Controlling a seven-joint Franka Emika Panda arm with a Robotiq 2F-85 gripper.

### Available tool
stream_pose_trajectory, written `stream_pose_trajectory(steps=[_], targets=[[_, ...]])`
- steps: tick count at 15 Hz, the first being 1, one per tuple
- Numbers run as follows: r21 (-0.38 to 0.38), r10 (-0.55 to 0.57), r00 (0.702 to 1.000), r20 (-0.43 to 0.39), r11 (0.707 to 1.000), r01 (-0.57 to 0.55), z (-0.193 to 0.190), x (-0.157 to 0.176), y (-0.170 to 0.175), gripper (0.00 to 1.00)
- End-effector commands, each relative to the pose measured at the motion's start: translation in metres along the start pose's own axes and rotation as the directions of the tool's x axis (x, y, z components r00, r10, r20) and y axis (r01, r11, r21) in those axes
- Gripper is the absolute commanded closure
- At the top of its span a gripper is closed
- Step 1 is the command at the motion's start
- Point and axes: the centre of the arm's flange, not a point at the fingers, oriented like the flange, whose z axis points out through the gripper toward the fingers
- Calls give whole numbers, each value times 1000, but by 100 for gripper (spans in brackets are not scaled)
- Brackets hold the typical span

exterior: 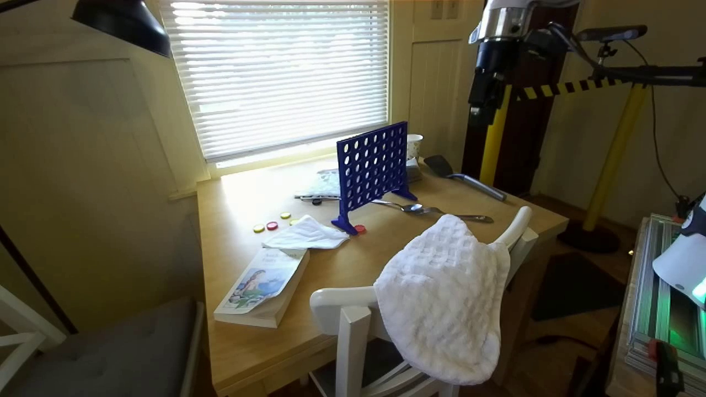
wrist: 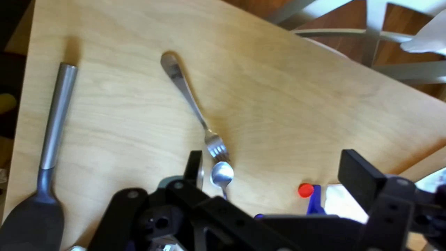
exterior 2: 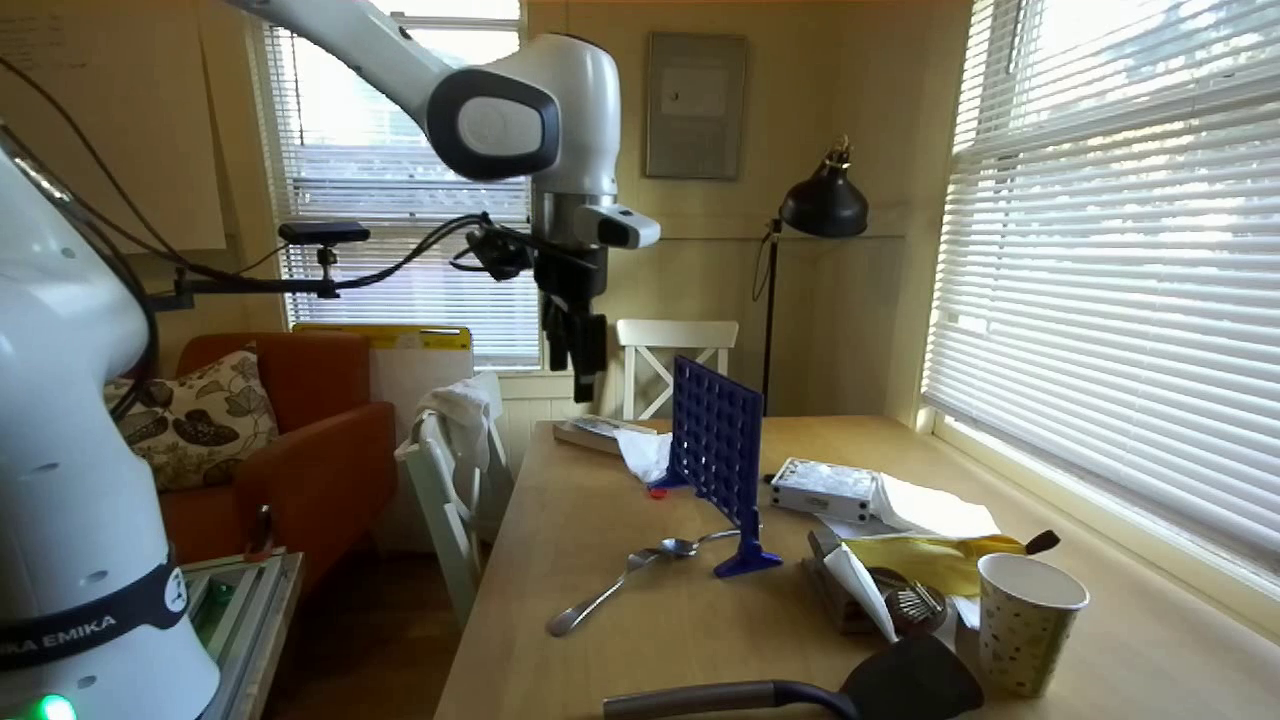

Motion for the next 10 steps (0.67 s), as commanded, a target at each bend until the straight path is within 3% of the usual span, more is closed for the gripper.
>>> stream_pose_trajectory(steps=[1, 3, 4, 7, 10], targets=[[-160, 30, 1000, 5, 987, -29, 39, 76, 18, 0], [-249, 62, 998, -2, 967, -60, 64, 108, 31, 0], [-176, 26, 1000, -15, 984, -28, 44, 58, 26, 0], [-216, 50, 999, 4, 975, -48, 71, 86, 34, 0], [-217, 51, 999, -2, 975, -50, 70, 92, 34, 0]])
